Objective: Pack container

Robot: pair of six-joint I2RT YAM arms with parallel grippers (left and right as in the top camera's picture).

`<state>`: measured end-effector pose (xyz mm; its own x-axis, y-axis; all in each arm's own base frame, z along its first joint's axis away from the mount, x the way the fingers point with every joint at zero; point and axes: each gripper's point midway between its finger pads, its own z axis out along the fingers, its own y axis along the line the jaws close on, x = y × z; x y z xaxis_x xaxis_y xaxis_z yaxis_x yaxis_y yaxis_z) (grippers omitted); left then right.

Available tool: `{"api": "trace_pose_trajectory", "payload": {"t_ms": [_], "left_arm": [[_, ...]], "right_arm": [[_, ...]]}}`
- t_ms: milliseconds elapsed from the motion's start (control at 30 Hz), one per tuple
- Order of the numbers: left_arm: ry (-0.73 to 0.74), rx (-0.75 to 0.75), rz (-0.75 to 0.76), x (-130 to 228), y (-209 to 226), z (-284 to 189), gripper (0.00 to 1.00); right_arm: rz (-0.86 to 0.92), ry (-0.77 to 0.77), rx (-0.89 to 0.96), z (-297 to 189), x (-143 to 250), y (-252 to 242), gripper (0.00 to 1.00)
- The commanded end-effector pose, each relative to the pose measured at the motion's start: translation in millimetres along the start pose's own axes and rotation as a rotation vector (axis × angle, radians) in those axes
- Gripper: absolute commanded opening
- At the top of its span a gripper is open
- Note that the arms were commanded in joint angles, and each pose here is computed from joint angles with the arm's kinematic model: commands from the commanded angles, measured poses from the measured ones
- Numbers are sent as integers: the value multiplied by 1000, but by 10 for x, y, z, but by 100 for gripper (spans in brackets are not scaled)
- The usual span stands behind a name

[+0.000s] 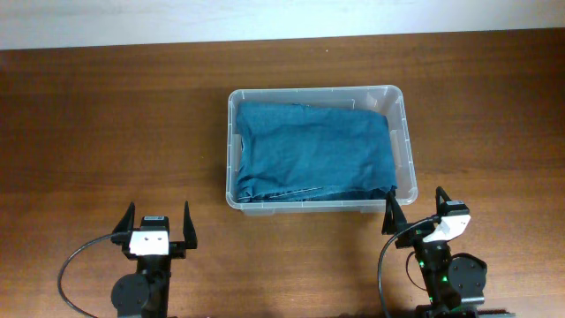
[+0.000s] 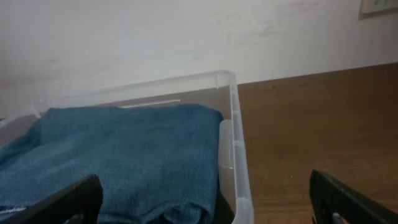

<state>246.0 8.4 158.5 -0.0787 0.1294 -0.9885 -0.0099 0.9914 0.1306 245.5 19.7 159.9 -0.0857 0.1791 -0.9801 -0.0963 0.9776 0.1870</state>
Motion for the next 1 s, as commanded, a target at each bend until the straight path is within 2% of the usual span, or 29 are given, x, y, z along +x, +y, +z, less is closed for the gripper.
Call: {"api": "trace_pose_trajectory", "payload": {"t_ms": [0, 967], "left_arm": [[-5, 14, 14, 4, -28, -1, 100], [-5, 14, 13, 4, -28, -1, 99]], "right_arm": [[-15, 0, 13, -2, 17, -17, 98], [-21, -1, 24, -3, 16, -36, 98]]}}
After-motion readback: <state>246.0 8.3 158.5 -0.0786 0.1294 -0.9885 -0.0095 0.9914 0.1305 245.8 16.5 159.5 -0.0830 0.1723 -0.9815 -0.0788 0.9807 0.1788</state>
